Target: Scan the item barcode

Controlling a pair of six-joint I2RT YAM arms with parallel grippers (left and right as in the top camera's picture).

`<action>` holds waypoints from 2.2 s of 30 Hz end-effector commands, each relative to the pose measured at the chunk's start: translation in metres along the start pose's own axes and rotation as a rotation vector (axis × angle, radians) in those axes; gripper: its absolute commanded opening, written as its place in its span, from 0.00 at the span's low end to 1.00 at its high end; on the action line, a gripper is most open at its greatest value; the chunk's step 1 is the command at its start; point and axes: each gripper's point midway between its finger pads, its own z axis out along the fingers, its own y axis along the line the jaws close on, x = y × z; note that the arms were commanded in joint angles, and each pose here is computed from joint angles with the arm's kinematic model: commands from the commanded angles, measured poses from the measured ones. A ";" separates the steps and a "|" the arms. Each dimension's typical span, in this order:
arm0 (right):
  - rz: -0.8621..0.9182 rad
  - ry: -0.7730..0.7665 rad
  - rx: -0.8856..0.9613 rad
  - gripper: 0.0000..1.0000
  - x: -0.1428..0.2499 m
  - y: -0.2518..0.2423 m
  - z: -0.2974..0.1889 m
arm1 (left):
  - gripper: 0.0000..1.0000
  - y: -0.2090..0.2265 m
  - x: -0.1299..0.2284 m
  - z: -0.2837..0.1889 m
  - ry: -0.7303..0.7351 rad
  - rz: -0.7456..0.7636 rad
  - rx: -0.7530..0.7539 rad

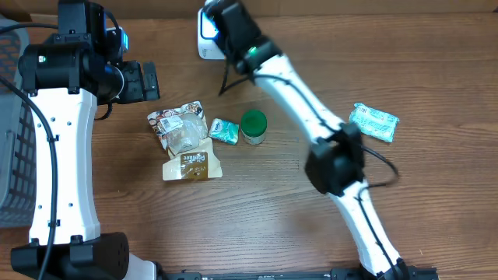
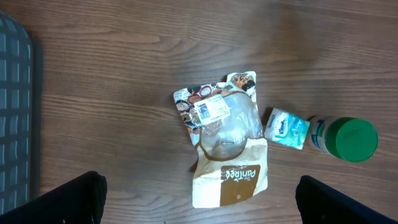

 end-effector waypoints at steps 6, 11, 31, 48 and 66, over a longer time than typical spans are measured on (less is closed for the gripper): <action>0.713 0.153 -0.235 0.04 -0.001 -0.120 -0.215 | 1.00 0.000 -0.003 -0.002 -0.012 0.019 -0.002; 0.818 0.430 -0.145 0.04 0.078 -0.156 -0.227 | 0.99 0.000 -0.003 -0.002 -0.012 0.019 -0.002; 0.946 0.933 -0.041 0.04 0.314 -0.167 -0.130 | 1.00 0.000 -0.003 -0.002 -0.012 0.019 -0.001; 0.879 0.850 -0.223 0.58 0.281 -0.156 -0.130 | 1.00 0.000 -0.003 -0.002 -0.012 0.019 -0.002; 0.440 0.575 -0.504 0.78 0.135 0.010 -0.142 | 1.00 0.000 -0.003 -0.002 -0.012 0.019 -0.002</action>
